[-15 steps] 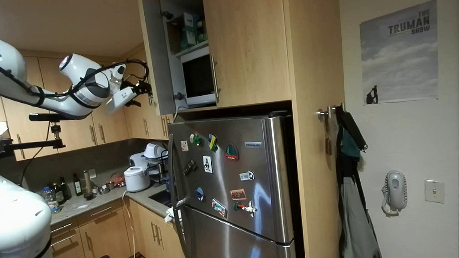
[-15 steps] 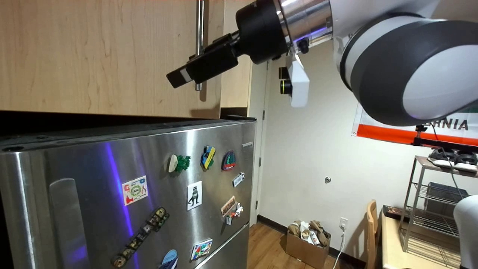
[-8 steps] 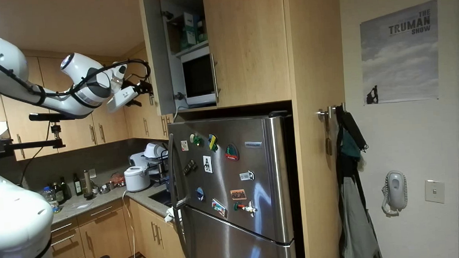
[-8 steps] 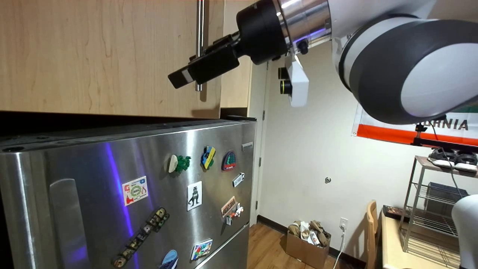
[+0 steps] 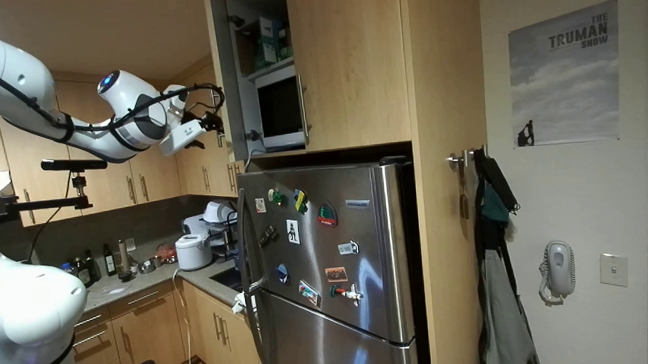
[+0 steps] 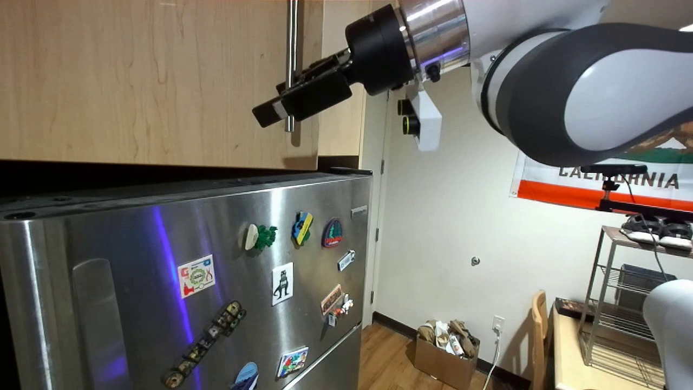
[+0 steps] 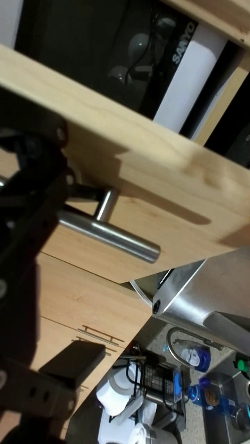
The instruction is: Open the left cabinet door above the fridge
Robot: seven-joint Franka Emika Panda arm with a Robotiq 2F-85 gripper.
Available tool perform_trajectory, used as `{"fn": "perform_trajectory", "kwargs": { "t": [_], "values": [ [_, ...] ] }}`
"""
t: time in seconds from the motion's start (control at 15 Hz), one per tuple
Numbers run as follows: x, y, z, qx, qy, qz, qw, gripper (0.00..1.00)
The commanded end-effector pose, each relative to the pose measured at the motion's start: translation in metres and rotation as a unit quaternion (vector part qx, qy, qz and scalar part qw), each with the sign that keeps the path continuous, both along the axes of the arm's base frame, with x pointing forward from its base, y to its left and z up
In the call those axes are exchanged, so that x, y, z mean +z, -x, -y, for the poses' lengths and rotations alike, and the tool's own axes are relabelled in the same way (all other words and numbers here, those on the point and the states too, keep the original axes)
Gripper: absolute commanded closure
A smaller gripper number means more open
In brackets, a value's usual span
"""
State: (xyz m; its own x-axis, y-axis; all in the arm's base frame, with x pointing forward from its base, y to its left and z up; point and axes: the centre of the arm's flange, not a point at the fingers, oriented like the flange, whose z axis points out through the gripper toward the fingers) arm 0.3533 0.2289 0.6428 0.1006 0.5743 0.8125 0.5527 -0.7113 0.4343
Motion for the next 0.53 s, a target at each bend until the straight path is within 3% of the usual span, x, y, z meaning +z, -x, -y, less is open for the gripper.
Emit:
{"fn": "perform_trajectory", "kwargs": {
  "t": [0.0,0.47],
  "values": [
    [0.0,-0.001,0.0,0.002,0.0,-0.001,1.0,0.0],
    [0.007,0.019,0.012,0.022,-0.032,-0.005,0.9992,0.0]
  ]
}}
